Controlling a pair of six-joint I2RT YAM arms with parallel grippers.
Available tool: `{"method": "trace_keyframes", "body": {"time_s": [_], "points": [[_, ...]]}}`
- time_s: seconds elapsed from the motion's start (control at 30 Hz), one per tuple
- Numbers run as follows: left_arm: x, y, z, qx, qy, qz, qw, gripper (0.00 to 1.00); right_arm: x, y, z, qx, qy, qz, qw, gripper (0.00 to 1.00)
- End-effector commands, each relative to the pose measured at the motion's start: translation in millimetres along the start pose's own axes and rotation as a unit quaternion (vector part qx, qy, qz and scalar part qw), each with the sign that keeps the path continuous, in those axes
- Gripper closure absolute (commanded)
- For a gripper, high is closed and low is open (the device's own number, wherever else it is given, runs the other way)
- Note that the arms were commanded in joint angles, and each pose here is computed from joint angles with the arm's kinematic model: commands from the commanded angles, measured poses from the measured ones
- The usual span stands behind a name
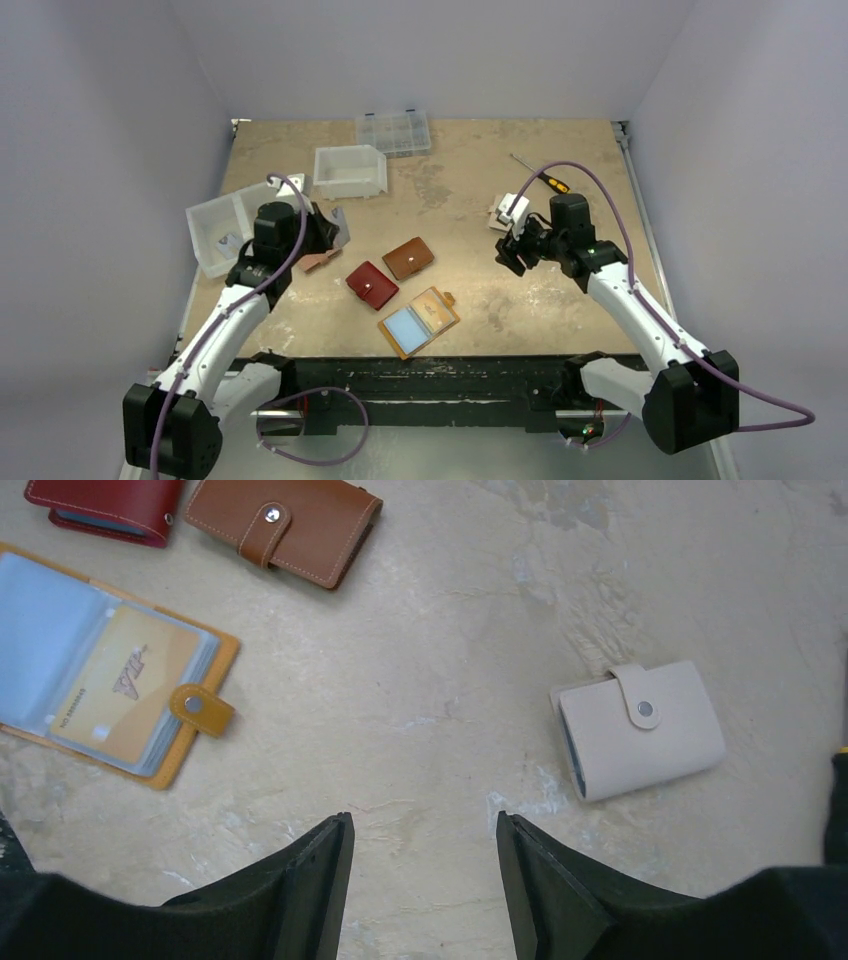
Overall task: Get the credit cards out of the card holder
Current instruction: Place the credit card in the storage box.
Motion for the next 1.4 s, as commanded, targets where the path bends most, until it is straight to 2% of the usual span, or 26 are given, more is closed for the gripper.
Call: {"method": "trace_keyframes", "body": {"time_s": [0.0, 0.23, 0.5, 0.77, 0.87, 1.23, 1.37], "points": [[4, 15, 45, -0.045, -0.011, 0.012, 0.999, 1.00, -10, 3, 2, 0.001, 0.030, -0.033, 0.999, 0.38], [59, 34, 75, -0.078, -0.003, 0.151, 0.986, 1.00, -10, 1, -2, 0.006, 0.039, -0.030, 0.999, 0.39], [113, 54, 93, -0.130, 0.005, 0.318, 0.939, 1.00, -6, 0, -1, 0.002, 0.044, -0.021, 0.999, 0.39], [159, 69, 110, -0.176, 0.035, 0.414, 0.892, 1.00, -7, -1, -5, 0.010, 0.042, -0.024, 0.999, 0.39], [175, 71, 113, -0.181, 0.050, 0.432, 0.882, 1.00, -7, -2, -7, 0.013, 0.042, -0.024, 0.999, 0.39], [222, 43, 106, -0.131, 0.066, 0.434, 0.889, 1.00, -4, -8, -14, 0.021, 0.038, -0.010, 0.999, 0.39], [234, 26, 100, -0.102, 0.080, 0.410, 0.903, 1.00, -2, -8, -15, 0.021, 0.039, -0.006, 0.999, 0.40]]}}
Point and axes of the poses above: each gripper's point midway between its finger pads, its own y axis back along the fingers, its own x axis along the line the jaws close on, z = x × y, the point moved 4 cm from there along y, back along the fingers, and after that the axes turned 8 degrees about y, right-handed, at the moved point
